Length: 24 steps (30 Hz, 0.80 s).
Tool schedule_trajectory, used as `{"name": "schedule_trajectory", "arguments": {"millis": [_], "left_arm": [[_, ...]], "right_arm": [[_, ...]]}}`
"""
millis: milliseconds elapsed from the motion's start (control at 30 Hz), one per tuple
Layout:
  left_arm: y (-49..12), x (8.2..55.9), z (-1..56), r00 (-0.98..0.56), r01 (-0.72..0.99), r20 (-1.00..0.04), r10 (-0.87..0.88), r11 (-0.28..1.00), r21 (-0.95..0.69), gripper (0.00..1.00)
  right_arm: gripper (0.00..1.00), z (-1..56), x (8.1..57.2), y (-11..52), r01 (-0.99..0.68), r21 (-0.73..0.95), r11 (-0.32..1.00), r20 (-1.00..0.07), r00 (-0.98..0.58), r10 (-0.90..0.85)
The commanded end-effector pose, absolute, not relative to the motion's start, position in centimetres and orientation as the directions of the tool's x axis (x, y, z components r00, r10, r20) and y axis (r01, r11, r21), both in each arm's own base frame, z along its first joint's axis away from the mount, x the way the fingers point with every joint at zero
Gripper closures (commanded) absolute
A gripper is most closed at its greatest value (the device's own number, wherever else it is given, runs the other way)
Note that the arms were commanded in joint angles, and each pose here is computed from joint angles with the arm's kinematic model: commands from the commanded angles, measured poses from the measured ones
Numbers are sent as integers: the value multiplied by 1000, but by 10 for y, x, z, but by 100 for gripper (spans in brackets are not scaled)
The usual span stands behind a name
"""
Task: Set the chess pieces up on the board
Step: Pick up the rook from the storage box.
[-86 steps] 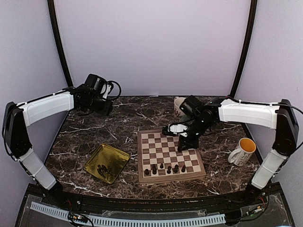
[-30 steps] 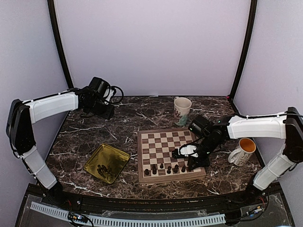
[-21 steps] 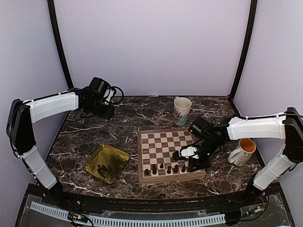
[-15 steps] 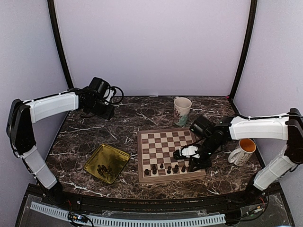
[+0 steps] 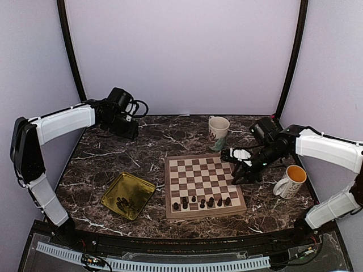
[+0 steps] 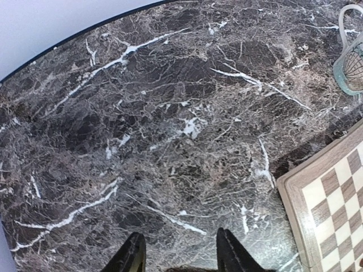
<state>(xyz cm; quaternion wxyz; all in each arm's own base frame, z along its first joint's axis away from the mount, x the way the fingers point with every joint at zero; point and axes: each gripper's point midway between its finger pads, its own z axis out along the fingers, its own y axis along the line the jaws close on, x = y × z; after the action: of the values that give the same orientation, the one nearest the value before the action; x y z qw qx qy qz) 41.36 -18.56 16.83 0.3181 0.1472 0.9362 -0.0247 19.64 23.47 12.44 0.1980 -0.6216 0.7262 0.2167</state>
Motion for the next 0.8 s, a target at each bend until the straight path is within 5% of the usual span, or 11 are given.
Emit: {"name": "schedule_trajectory", "arguments": {"millis": [0,433,767], "left_arm": [[-184,379,168,-830,255,-524,193,966,-50,56],[-144,244,105,-975,101,-206,86,993,-67,61],[-144,192,79,-990,137,-51,132,985,-110,68]], "right_arm": [[64,155,209,245,-987,76,142,-692,-155,-705],[64,144,219,234,-980,48,195,-708,-171,-685],[64,137,220,232,-980,40,196,-698,-168,-696]]}}
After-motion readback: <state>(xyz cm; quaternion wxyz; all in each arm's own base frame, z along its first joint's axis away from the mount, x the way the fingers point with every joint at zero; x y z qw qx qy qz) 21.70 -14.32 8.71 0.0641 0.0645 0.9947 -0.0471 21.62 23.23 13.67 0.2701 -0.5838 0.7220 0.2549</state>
